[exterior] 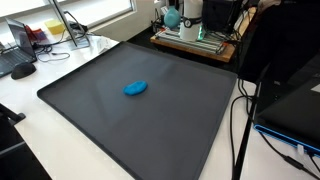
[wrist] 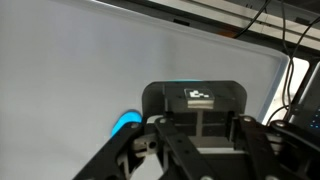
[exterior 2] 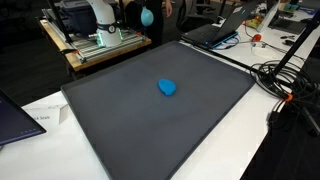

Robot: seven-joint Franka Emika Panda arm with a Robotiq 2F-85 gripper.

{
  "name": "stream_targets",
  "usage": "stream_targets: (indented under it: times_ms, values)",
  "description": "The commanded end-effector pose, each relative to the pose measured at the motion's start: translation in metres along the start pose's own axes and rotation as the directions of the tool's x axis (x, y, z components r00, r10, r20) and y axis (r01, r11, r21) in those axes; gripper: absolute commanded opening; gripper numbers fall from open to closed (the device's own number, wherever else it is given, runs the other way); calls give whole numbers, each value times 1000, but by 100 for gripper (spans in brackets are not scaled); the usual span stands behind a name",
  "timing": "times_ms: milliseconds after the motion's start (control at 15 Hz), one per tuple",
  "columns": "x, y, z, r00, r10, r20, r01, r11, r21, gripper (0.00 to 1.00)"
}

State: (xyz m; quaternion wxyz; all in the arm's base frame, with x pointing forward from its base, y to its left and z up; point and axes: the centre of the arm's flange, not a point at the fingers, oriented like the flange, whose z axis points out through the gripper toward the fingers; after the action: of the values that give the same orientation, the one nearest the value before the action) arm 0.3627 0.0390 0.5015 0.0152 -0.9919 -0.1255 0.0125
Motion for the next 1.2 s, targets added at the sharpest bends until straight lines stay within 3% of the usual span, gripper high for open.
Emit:
stream_targets:
  times_ms: [0,533,600,667,1133]
  values:
    - [35,2,-19,999,46,1,-46,996,-79,22]
    - [100,-8,-25,989,138,-55,-146,969,-199,22]
    - [80,-8,-16,993,115,-27,-118,980,-160,22]
    - [84,-9,-15,993,116,-29,-119,980,-161,47]
    - [85,-8,-12,993,116,-21,-118,980,-161,47]
